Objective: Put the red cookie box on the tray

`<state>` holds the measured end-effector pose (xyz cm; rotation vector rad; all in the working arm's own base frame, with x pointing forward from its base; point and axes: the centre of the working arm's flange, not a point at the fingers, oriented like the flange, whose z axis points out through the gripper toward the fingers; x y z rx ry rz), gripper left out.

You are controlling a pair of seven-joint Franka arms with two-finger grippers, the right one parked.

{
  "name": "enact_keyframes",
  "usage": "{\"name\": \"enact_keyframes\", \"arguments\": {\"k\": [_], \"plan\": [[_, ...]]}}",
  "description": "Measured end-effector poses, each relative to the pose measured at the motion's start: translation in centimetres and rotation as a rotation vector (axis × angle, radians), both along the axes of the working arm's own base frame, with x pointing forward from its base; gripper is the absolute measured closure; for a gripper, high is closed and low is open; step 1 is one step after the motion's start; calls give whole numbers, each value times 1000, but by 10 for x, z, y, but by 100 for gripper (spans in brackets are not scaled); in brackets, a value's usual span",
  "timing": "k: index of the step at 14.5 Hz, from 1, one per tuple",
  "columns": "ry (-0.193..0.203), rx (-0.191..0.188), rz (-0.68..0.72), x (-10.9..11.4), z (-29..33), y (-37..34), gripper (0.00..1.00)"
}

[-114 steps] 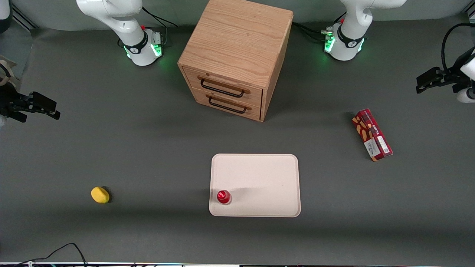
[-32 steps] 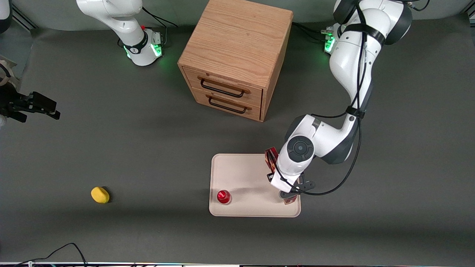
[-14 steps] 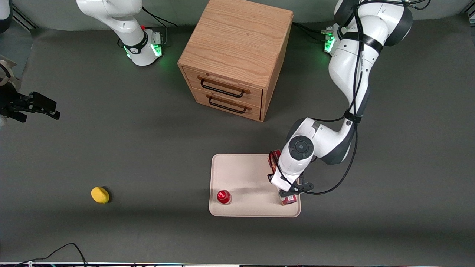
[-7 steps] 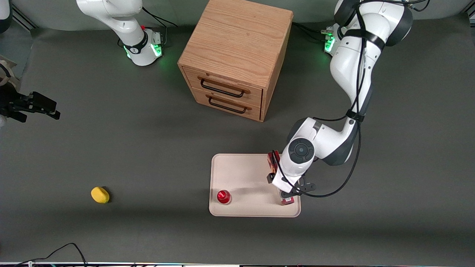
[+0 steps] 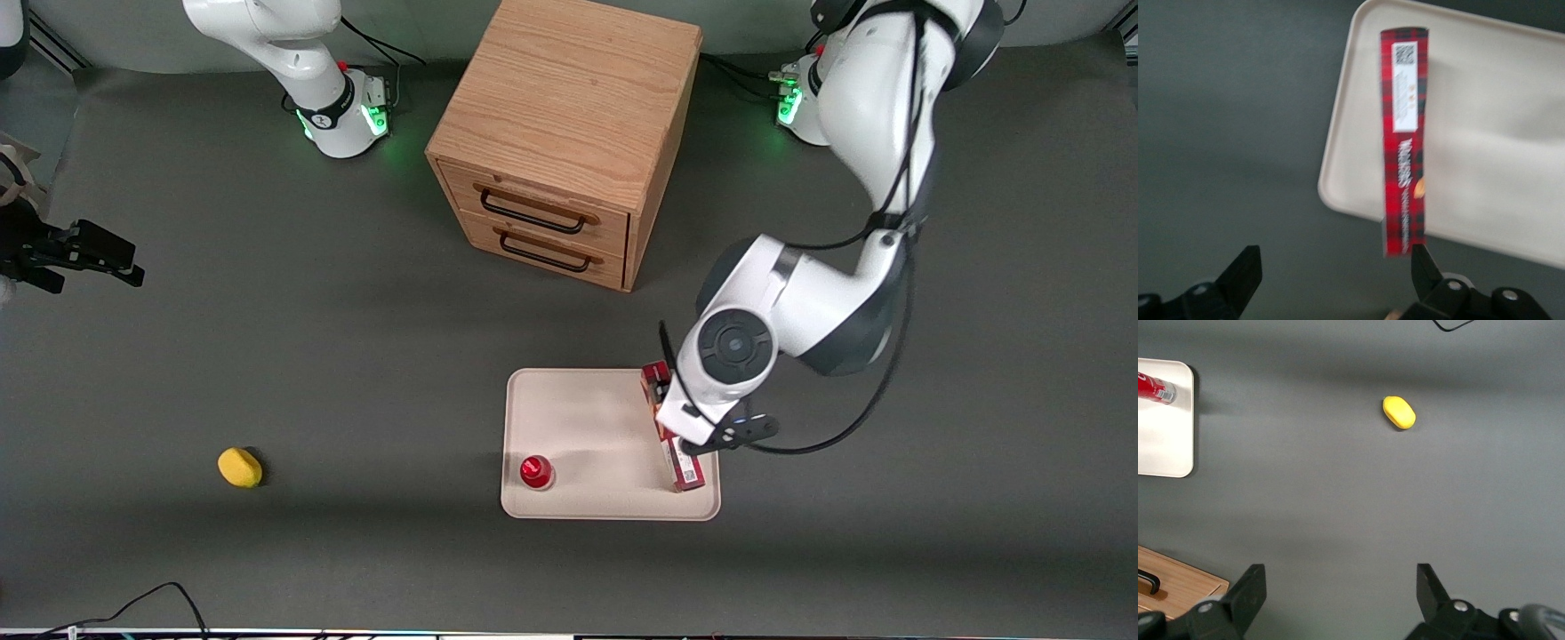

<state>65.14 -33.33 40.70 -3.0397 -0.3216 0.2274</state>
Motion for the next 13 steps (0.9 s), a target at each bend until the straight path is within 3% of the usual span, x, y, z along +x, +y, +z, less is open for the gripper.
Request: {"name": "enact_keyframes", "arguments": {"k": [3, 5, 9, 13], "plan": [[25, -49, -108, -11, 83, 55, 0], [24, -59, -155, -22, 119, 100, 0], [59, -40, -222, -52, 136, 186, 0], [51, -65, -267, -89, 149, 288, 0]]}}
